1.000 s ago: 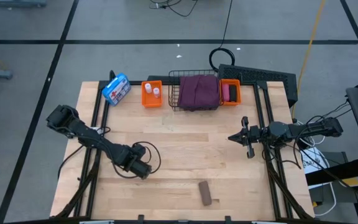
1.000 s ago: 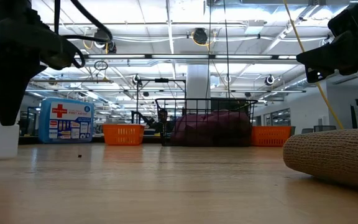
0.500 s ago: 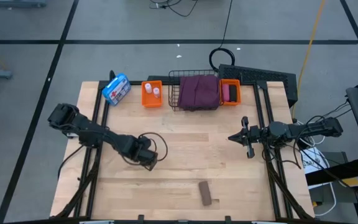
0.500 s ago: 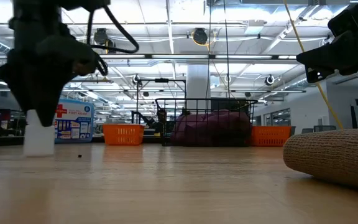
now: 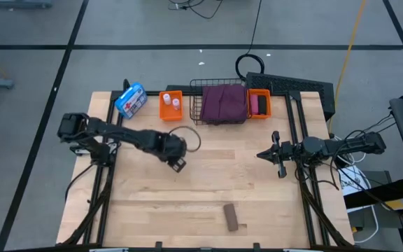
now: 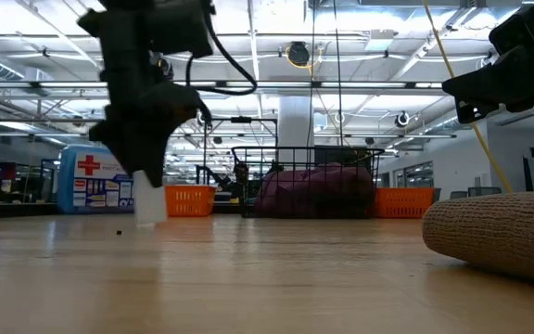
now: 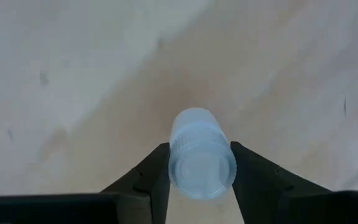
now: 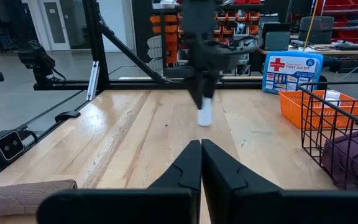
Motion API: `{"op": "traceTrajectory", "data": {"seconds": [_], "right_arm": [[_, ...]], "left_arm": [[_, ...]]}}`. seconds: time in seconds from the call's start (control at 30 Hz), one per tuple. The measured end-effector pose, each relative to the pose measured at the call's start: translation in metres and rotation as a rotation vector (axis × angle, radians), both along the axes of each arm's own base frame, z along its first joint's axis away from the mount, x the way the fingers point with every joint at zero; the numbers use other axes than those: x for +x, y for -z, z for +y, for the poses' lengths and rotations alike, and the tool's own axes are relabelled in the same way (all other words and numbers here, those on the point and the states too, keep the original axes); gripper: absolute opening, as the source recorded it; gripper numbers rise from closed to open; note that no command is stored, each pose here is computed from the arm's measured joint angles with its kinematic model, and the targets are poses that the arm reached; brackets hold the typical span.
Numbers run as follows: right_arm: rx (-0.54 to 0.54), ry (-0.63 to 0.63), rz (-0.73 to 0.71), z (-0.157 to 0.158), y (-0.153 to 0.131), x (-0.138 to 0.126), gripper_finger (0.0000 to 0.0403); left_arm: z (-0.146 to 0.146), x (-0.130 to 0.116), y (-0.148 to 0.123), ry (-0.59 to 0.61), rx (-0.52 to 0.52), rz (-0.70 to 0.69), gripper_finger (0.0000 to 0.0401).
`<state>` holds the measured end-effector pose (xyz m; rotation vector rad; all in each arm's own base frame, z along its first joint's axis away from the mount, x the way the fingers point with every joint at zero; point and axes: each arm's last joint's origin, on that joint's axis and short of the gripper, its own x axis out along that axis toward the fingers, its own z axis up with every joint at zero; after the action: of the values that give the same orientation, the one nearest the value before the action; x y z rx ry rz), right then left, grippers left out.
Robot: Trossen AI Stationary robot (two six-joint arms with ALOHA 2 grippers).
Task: Pick & place medical supplies in basket/bin
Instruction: Put the white pill bottle into the left orange bin
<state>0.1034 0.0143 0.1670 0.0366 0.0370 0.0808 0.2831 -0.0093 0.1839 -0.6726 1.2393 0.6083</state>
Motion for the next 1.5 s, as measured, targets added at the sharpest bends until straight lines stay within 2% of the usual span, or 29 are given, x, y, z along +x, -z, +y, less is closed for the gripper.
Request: {"op": "traceTrajectory", "data": {"seconds": [0.2, 0.4, 0.7, 0.9, 1.03, 1.23, 1.5], "right_arm": [[0.0, 0.0, 0.0, 0.0, 0.0, 0.0, 0.0], [0.0, 0.0, 0.0, 0.0, 0.0, 0.0, 0.0], [0.0, 0.0, -0.003, 0.0, 0.0, 0.0, 0.0], [0.001, 0.0, -0.006, 0.0, -0.001, 0.0, 0.0], [0.001, 0.0, -0.006, 0.0, -0.001, 0.0, 0.0], [0.001, 0.0, -0.006, 0.0, -0.001, 0.0, 0.0], [0.001, 0.0, -0.006, 0.0, -0.001, 0.0, 0.0]], "left_arm": [[0.043, 0.005, -0.019, 0.001, 0.06, -0.072, 0.0144], [0.077, 0.0, -0.066, -0.009, 0.122, -0.185, 0.0141], [0.126, -0.019, -0.126, -0.076, 0.24, -0.172, 0.0144], [0.158, -0.032, -0.151, -0.151, 0.305, -0.216, 0.0142], [0.174, -0.042, -0.151, -0.189, 0.318, -0.197, 0.0142], [0.186, -0.053, -0.135, -0.244, 0.297, -0.146, 0.0142], [0.195, -0.047, -0.103, -0.257, 0.246, -0.077, 0.0141]]}}
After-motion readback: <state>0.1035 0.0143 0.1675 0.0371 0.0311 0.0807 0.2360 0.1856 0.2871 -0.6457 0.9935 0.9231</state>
